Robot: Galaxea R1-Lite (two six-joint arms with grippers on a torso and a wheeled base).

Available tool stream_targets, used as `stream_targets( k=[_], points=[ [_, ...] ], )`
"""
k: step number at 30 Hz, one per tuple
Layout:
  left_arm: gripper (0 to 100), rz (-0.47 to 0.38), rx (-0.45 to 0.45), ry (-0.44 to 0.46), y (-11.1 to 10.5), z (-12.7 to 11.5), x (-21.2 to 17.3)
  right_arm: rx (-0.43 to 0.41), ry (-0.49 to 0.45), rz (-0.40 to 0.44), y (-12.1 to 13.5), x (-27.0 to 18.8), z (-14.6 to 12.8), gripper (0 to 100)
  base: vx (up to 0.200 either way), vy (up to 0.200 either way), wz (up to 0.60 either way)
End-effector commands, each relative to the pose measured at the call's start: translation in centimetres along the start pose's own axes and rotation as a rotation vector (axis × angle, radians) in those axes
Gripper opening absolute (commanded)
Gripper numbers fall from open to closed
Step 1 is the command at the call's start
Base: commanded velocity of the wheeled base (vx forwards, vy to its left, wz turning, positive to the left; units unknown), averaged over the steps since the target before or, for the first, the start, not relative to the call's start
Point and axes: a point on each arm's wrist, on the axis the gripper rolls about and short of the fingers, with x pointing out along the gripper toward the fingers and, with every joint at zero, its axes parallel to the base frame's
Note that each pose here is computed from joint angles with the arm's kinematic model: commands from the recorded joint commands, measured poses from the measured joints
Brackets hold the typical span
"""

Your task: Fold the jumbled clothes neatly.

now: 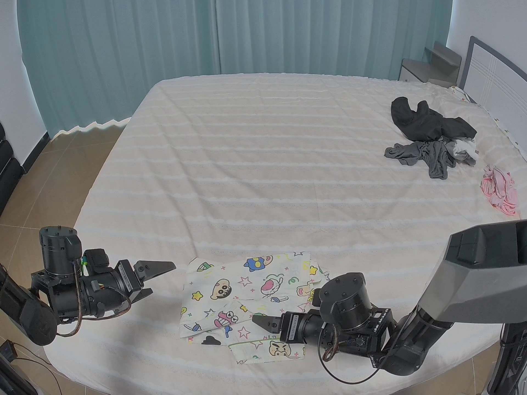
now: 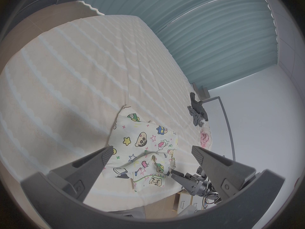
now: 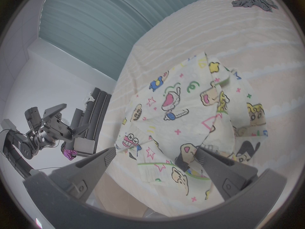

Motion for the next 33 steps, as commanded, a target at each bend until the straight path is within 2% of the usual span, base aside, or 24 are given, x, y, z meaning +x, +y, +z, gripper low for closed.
stream_targets(
  k=[1, 9, 10, 21, 33],
  points=[
    [100, 0.003, -0.003, -0.006, 0.1, 0.1, 0.0, -0.005, 0.005, 0.000, -0.2, 0.6, -0.5, 100, 0.000, 0.000, 0.00],
    [100, 0.001, -0.041, -0.018, 0.1, 0.7, 0.2, -0.009, -0.019, -0.008, -0.3, 1.5, -0.5, 100, 0.000, 0.000, 0.00],
    [100, 0.000, -0.044, -0.019, 0.1, 0.7, 0.2, -0.010, -0.023, -0.013, -0.3, 1.5, -0.5, 0, 0.000, 0.000, 0.00],
    [100, -0.015, -0.042, 0.000, 0.1, 0.4, 0.0, 0.000, -0.026, -0.073, -1.8, 0.8, -0.2, 0, 0.000, 0.000, 0.00],
    [100, -0.014, -0.042, -0.001, 0.1, 0.5, 0.1, -0.012, -0.018, -0.085, -2.3, -3.0, -0.1, 0, 0.000, 0.000, 0.00]
  ],
)
